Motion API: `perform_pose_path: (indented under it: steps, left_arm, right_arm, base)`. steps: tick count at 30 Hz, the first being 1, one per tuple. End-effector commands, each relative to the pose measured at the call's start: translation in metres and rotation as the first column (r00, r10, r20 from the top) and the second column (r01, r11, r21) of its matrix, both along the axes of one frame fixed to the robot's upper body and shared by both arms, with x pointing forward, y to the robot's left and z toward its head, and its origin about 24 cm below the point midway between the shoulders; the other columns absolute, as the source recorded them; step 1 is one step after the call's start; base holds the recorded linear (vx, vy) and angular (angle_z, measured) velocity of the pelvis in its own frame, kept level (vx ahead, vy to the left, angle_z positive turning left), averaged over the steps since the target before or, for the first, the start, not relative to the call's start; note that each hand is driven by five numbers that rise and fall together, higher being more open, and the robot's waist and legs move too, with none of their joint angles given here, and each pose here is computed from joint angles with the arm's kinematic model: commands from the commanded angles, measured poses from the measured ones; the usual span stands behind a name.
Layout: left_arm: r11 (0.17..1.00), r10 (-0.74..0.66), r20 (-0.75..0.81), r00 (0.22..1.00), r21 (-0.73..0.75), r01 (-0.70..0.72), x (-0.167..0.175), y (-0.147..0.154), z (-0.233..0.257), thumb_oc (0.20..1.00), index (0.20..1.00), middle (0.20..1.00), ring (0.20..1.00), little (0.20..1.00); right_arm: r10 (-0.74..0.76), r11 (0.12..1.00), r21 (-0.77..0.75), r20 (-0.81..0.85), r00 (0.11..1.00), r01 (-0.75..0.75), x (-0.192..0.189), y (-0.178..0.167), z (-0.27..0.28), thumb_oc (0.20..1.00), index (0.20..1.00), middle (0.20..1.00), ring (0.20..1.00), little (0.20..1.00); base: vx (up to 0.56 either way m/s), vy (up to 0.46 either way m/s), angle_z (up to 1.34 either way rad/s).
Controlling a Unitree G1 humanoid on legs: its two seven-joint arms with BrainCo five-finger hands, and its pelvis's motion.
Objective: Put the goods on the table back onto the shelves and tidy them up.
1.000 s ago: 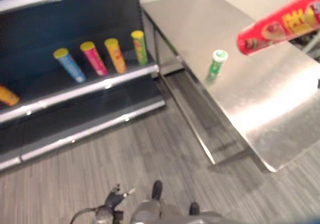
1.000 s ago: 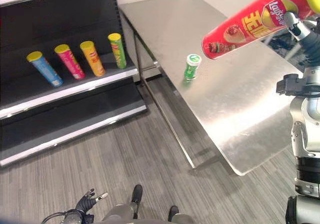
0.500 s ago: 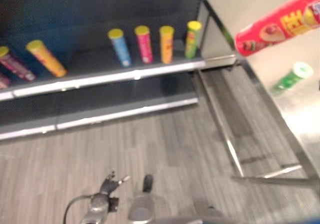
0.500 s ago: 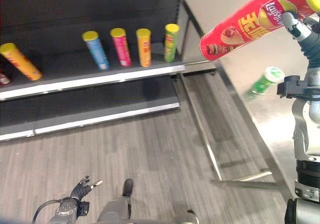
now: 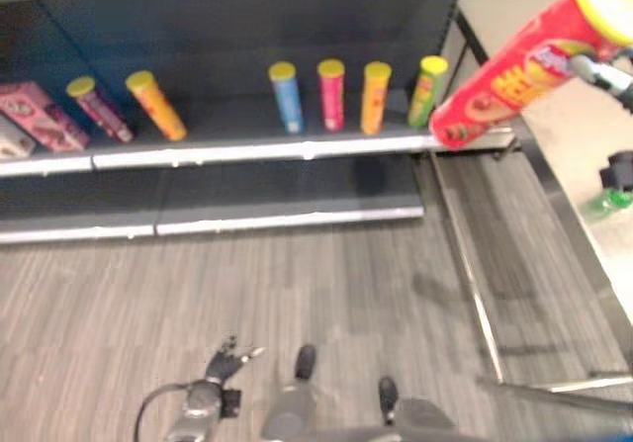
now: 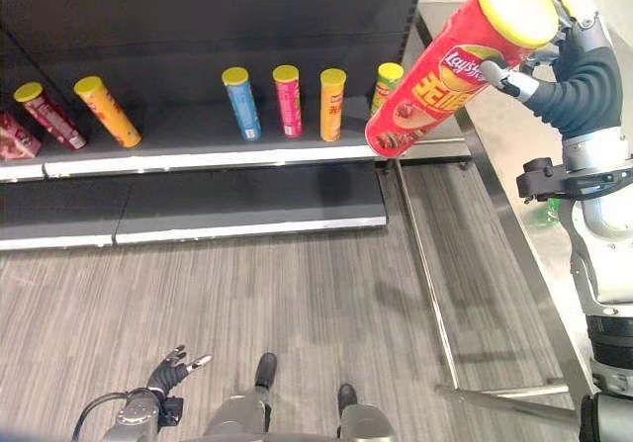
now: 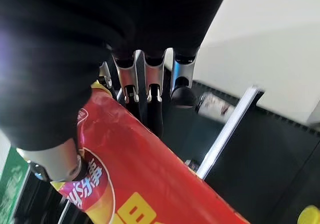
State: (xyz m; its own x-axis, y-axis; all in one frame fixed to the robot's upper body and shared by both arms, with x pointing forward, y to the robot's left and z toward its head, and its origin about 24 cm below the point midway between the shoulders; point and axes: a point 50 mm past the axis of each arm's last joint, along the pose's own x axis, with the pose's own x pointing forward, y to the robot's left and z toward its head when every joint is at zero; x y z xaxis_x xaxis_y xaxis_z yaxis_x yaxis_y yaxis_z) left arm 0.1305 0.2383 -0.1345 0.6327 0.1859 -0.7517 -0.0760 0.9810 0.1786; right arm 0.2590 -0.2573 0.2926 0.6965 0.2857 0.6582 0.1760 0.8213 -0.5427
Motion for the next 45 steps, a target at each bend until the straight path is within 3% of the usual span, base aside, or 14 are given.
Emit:
perform_pose_path:
  steps: [1, 9, 15, 27, 45]
  left_arm:
    - [0.997, 0.018, 0.067, 0.998, 0.068, -0.023, 0.013, 0.027, 0.015, 1.000, 1.000, 1.000, 1.000, 1.000]
    - [0.995, 0.062, 0.038, 0.997, 0.081, -0.065, -0.002, 0.032, 0.011, 1.000, 1.000, 1.000, 1.000, 1.000]
    - [0.994, -0.027, 0.048, 0.999, 0.112, 0.021, 0.001, 0.031, 0.015, 1.000, 1.000, 1.000, 1.000, 1.000]
    - [0.975, -0.039, 0.028, 0.999, 0.218, 0.032, 0.002, 0.064, 0.028, 1.000, 1.000, 1.000, 1.000, 1.000]
    - [0.988, -0.118, 0.065, 0.991, 0.108, 0.111, 0.022, 0.026, 0.022, 1.000, 1.000, 1.000, 1.000, 1.000]
  right_arm:
    - [0.118, 0.991, -0.075, 0.120, 0.986, -0.110, -0.014, 0.026, 0.023, 0.200, 0.200, 0.200, 0.200, 0.200]
    - [0.149, 0.987, -0.075, 0.043, 0.988, -0.145, -0.003, 0.036, 0.005, 0.200, 0.200, 0.200, 0.200, 0.200]
    - [0.109, 0.992, -0.059, 0.034, 0.993, -0.107, 0.002, 0.039, -0.009, 0.200, 0.200, 0.200, 0.200, 0.200]
    - [0.090, 0.994, -0.048, -0.076, 0.993, -0.094, 0.018, 0.046, -0.035, 0.200, 0.200, 0.200, 0.200, 0.200]
    - [0.085, 0.981, -0.167, -0.081, 0.993, -0.098, 0.021, 0.047, -0.020, 0.200, 0.200, 0.200, 0.200, 0.200]
  base:
    - [0.15, 0.069, 0.41]
    - [0.25, 0.196, 0.22]
    - [0.27, 0.438, 0.05]
    - [0.15, 0.336, -0.19]
    - [0.25, 0.039, 0.40]
